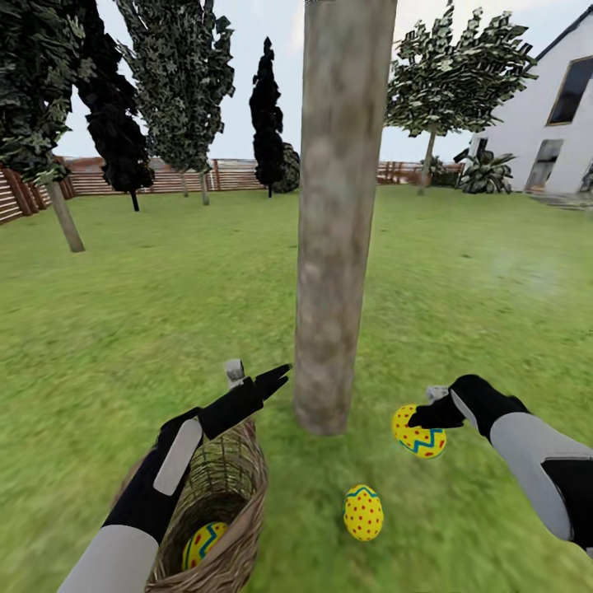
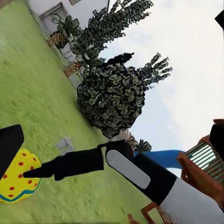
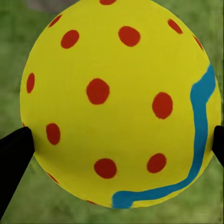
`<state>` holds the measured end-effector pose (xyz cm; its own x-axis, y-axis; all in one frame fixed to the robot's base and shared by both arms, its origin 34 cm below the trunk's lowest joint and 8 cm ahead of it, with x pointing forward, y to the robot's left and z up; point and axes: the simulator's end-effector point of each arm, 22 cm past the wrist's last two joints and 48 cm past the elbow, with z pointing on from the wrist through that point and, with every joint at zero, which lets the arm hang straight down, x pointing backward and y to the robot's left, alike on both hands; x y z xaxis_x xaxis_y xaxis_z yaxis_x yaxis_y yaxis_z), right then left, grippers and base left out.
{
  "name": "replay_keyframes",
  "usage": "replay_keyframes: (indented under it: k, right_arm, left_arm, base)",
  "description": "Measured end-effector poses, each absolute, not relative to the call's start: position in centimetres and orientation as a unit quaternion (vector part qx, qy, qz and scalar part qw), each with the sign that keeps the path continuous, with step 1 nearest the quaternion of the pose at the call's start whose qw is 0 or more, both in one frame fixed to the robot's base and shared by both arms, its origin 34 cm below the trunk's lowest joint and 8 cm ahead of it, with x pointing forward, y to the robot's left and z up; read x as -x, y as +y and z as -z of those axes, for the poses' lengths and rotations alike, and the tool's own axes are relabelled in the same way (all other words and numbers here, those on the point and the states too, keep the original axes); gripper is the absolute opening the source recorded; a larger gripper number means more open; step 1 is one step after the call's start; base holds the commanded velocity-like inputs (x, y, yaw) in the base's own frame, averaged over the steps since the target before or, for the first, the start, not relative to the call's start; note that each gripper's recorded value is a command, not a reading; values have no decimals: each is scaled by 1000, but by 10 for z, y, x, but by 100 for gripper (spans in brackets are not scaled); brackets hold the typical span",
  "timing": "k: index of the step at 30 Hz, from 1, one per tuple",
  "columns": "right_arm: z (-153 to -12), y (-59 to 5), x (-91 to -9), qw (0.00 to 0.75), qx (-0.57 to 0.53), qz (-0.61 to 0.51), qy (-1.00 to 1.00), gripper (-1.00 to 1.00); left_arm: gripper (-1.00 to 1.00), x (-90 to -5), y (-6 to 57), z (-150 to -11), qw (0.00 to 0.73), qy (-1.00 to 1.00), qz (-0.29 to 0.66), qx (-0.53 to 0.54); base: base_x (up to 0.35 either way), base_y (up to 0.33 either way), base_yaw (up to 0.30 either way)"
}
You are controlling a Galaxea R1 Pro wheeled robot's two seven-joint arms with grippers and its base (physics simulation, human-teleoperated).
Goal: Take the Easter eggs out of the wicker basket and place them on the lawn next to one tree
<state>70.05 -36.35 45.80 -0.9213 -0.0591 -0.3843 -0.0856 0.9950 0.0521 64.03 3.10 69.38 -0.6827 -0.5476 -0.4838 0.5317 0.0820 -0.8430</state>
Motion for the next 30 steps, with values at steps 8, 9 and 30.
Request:
replay_keyframes:
  k: [8, 9, 30]
  right_arm:
    - [-433, -359, -696, 188, 24, 37, 981, -100]
    - [-431, -359, -695, 187, 24, 38, 981, -100]
    - [-402, -314, -699, 199, 43, 10, 979, -100]
  left_arm:
    - [100, -641, 31, -690, 396, 619, 678, 9]
    - [100, -641, 31, -689, 396, 620, 678, 10]
    - [100, -636, 13, -669, 371, 631, 681, 2]
  base:
    - [0, 0, -89]
    - [0, 0, -102]
    - [24, -130, -82]
